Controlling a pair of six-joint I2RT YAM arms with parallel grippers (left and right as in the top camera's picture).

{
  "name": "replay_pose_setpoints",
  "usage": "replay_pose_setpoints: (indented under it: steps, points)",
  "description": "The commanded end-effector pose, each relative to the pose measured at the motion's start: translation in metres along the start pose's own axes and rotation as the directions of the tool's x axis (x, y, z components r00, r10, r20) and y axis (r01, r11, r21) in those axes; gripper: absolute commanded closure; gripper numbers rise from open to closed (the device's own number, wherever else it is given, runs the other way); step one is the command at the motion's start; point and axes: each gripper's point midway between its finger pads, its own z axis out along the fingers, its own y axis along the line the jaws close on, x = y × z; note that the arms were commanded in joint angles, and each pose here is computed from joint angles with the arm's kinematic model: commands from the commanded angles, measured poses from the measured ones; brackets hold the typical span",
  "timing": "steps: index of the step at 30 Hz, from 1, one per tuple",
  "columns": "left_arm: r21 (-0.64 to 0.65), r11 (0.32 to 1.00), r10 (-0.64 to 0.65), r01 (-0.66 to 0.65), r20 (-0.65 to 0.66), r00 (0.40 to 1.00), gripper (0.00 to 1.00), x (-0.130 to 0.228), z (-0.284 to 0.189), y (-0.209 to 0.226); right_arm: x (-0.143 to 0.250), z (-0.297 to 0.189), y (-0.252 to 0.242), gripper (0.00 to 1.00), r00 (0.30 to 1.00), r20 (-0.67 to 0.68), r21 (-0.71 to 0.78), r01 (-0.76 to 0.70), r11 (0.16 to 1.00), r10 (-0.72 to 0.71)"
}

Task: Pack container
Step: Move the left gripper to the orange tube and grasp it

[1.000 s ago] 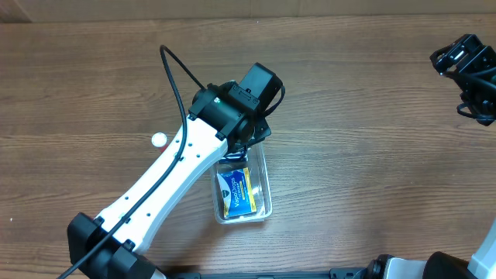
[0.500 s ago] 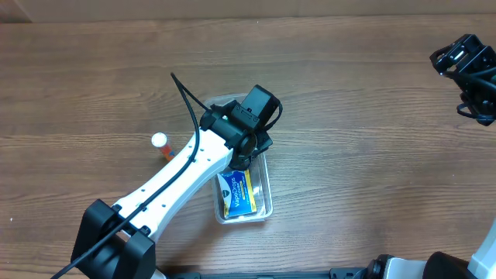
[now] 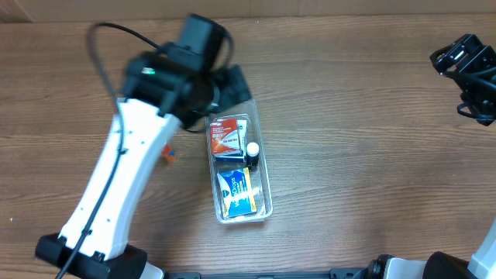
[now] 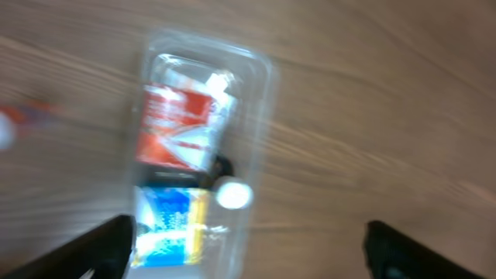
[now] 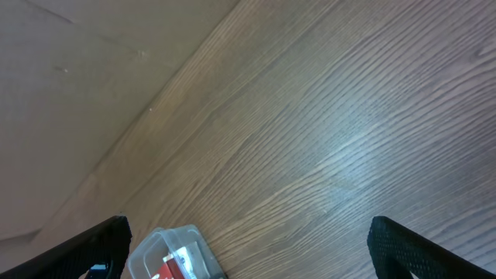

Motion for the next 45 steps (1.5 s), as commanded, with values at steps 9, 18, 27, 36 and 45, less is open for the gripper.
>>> replay_pose_setpoints:
  steps: [9, 18, 27, 36, 45]
  points:
    - [-0.250, 0.943, 0.167, -0.217, -0.209, 0.964, 0.00, -0.023, 0.026, 0.154, 0.000, -0.005, 0.003, 0.00, 1.000, 0.012, -0.014, 0.007, 1.000, -0.007]
    - [-0.242, 0.933, 0.192, -0.267, -0.293, 0.937, 0.00, -0.002, 0.095, 0.198, 0.000, -0.005, 0.003, 0.00, 1.000, 0.012, -0.014, 0.007, 1.000, -0.007]
    - [-0.243, 0.932, 0.192, -0.268, -0.295, 0.936, 0.29, 0.000, 0.098, 0.199, 0.000, -0.005, 0.003, 0.00, 1.000, 0.012, -0.014, 0.007, 1.000, -0.007]
    - [-0.240, 0.928, 0.204, -0.286, -0.314, 0.927, 0.33, 0.007, 0.110, 0.205, 0.000, -0.005, 0.003, 0.00, 1.000, 0.012, -0.014, 0.007, 1.000, -0.007]
    - [-0.246, 0.923, 0.217, -0.296, -0.303, 0.928, 0.80, 0.001, 0.105, 0.204, 0.000, -0.005, 0.003, 0.00, 1.000, 0.012, -0.014, 0.007, 1.000, -0.007]
